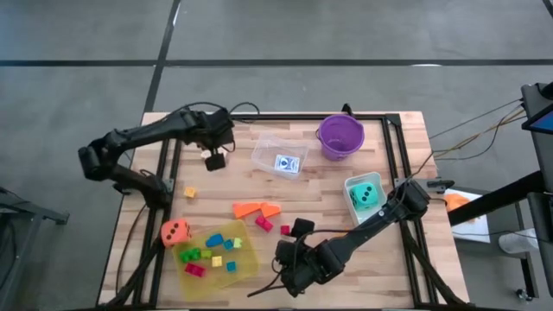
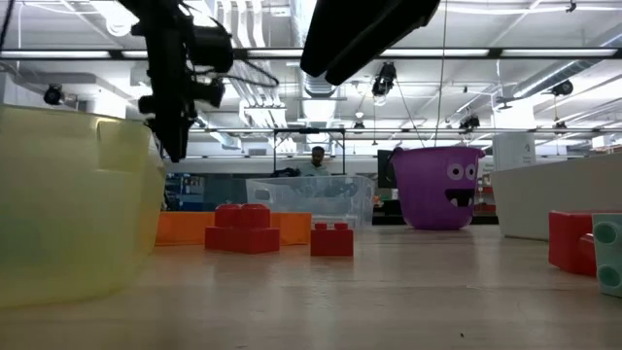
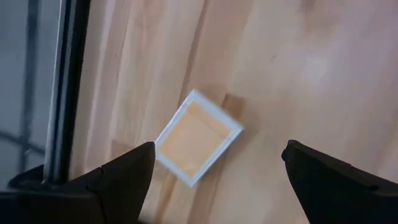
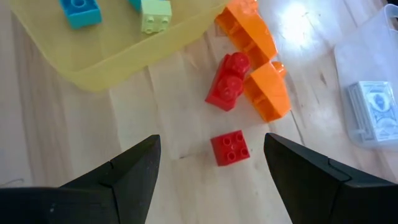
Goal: Pick & Place Toys
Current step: Put the orange deck of cards into the transparent bin
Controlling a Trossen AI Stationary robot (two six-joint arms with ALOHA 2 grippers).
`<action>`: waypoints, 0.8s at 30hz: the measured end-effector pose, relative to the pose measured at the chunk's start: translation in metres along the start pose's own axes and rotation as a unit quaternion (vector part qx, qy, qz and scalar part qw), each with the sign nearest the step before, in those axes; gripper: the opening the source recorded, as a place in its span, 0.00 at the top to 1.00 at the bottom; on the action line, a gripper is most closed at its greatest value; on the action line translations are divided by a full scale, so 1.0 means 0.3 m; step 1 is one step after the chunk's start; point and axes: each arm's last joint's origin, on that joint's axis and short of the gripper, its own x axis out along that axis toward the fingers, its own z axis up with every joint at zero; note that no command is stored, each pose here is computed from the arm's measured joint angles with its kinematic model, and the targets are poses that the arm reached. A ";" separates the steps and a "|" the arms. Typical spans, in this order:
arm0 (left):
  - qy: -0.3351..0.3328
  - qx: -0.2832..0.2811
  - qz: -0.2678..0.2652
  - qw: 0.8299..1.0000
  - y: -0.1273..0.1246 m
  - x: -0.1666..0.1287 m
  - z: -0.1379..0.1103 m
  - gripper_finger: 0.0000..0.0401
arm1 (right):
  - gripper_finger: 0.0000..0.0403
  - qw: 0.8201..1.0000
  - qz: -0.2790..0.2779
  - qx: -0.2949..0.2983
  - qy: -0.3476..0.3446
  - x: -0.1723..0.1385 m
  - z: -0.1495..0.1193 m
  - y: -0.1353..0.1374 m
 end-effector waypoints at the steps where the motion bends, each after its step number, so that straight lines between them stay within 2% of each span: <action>1: 0.019 0.005 0.007 1.000 0.000 0.020 0.005 0.12 | 0.30 1.000 0.000 -0.001 0.001 -0.001 -0.001 0.001; 7: 0.113 0.044 -0.002 0.993 -0.012 0.119 0.017 0.12 | 0.30 1.000 -0.007 -0.009 0.009 -0.001 -0.008 -0.004; 10: 0.137 0.048 -0.008 0.989 -0.018 0.145 0.018 0.12 | 0.30 1.000 -0.009 -0.014 0.012 -0.001 -0.012 -0.004; 13: 0.155 0.077 -0.018 0.985 -0.020 0.153 0.013 0.12 | 0.30 1.000 -0.009 -0.027 0.012 -0.001 -0.013 -0.004; 16: 0.156 0.113 -0.021 0.981 -0.019 0.151 0.013 0.12 | 0.30 0.999 -0.010 -0.041 0.013 0.001 -0.012 -0.006; 21: 0.127 0.087 -0.002 0.988 -0.013 0.155 0.031 0.12 | 0.30 0.999 -0.010 -0.048 0.013 0.001 -0.012 -0.006; 24: 0.126 0.104 -0.001 0.987 -0.016 0.154 0.033 0.12 | 0.30 0.999 -0.012 -0.050 0.016 0.002 -0.016 -0.008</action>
